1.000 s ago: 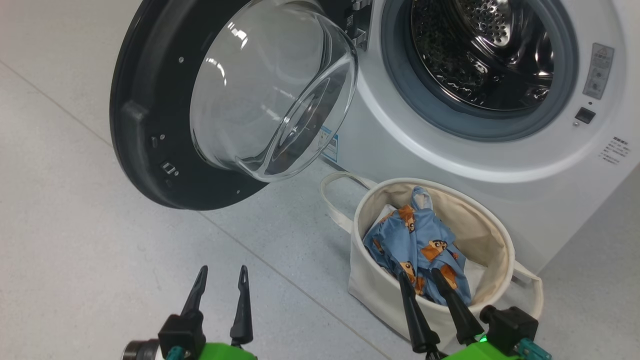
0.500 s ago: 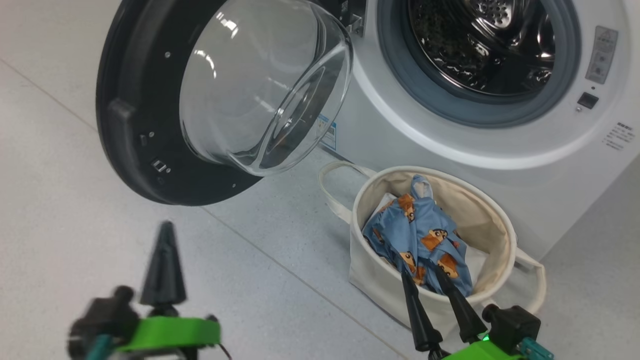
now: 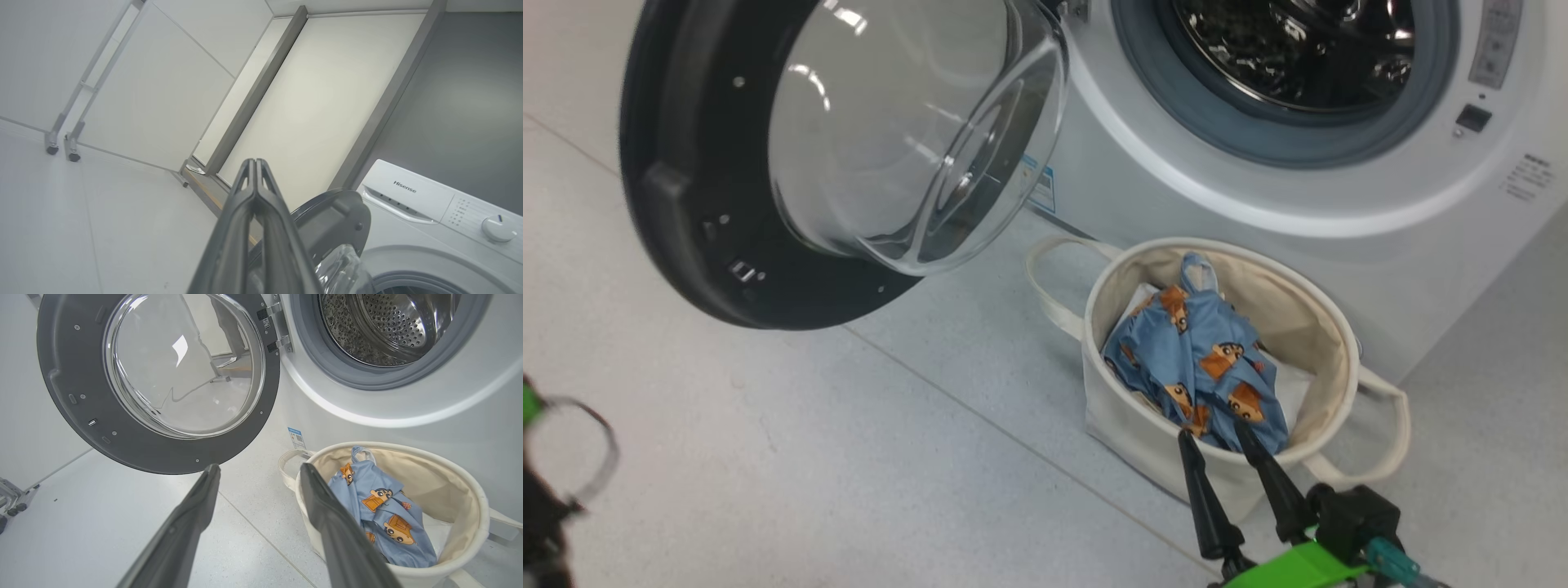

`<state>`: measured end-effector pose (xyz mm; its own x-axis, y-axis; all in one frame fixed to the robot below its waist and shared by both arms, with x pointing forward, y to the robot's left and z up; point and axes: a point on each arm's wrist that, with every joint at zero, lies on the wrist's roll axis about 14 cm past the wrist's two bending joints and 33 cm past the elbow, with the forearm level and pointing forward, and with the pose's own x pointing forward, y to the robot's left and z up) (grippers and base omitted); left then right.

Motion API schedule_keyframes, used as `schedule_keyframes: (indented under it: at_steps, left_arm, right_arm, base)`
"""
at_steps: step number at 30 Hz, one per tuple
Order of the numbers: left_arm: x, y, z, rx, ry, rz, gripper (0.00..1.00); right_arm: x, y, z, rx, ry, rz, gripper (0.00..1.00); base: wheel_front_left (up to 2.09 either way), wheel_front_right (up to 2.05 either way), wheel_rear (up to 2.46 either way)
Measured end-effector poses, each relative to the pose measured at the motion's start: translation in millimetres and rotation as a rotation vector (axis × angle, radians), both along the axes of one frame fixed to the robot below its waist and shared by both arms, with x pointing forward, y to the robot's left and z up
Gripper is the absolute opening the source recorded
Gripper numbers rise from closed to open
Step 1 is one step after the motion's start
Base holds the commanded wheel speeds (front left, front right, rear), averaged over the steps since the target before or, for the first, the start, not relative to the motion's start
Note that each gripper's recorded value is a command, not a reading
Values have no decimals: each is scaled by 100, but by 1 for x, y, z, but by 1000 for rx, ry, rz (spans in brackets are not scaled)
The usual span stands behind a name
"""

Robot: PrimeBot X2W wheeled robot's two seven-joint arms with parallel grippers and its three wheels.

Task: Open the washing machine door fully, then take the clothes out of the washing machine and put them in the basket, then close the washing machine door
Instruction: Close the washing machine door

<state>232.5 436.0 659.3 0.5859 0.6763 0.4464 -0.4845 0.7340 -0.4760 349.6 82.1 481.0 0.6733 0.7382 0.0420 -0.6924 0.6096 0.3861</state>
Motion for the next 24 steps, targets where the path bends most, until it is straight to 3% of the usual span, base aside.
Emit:
schedule_keyframes:
  at_steps: [2,5,9,13,17,24]
  left_arm:
    - [17,10,19,-35,-58,-86,0]
    - [51,22,29,-222,-152,-268,0]
    - [87,38,30,-370,-108,-425,0]
    - [102,67,24,-446,-63,-409,0]
    - [106,104,26,-535,-171,-297,0]
    - [173,74,-22,-694,38,-462,0]
  right_arm:
    - [6,0,0,-6,-12,-4,100]
    - [23,-12,-1,-12,-26,-56,100]
    - [32,-22,-14,-49,-24,-80,100]
    - [39,-29,-20,-57,-14,-97,100]
    - [50,-39,-24,-65,-20,-125,100]
    - [55,-56,-33,-75,3,-170,100]
  base:
    - [0,0,0]
    - [0,0,0]
    - [0,0,0]
    - [0,0,0]
    - [0,0,0]
    - [0,0,0]
